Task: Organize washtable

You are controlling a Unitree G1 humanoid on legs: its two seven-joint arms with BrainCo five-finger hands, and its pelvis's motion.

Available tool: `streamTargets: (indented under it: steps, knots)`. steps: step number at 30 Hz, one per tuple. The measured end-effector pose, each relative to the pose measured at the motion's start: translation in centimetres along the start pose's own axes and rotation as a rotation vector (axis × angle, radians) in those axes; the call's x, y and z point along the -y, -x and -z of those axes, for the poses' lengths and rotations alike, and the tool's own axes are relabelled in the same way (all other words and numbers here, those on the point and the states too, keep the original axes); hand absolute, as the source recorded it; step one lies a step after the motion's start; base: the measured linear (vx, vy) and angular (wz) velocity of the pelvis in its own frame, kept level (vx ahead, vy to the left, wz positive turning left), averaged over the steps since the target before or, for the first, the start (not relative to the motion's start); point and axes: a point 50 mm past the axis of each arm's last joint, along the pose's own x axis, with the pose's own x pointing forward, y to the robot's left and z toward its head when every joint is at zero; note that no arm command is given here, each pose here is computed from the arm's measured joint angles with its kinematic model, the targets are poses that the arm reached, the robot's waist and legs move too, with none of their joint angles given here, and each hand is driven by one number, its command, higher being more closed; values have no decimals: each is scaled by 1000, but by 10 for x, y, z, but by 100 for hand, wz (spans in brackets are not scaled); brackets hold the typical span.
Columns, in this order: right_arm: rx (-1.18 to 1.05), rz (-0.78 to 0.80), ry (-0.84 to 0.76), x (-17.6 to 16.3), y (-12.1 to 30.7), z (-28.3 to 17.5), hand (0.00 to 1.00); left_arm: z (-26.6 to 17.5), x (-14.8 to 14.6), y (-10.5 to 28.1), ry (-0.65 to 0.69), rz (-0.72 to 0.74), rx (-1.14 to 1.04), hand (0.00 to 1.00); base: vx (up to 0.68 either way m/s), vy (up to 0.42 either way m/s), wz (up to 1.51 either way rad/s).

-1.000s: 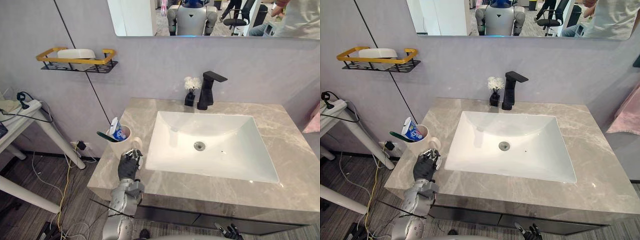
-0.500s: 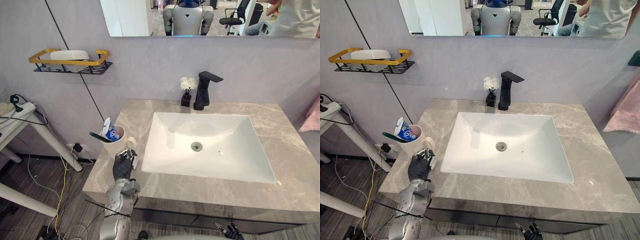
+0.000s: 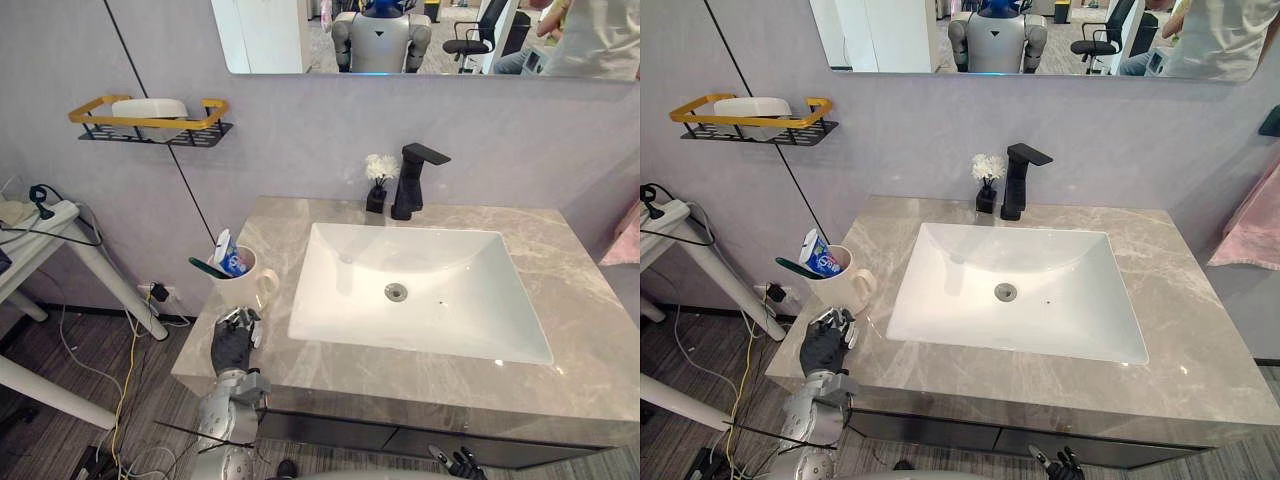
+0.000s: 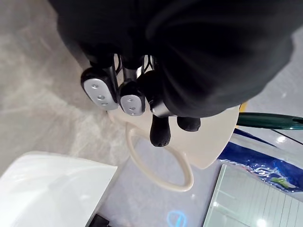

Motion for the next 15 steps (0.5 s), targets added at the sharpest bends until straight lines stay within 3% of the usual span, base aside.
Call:
streamTargets:
  steps: [15]
  knots:
    - [1,5,-5,1,-1,-1,0,-21,-14,-1,-13,-77,88,100,0,0,0]
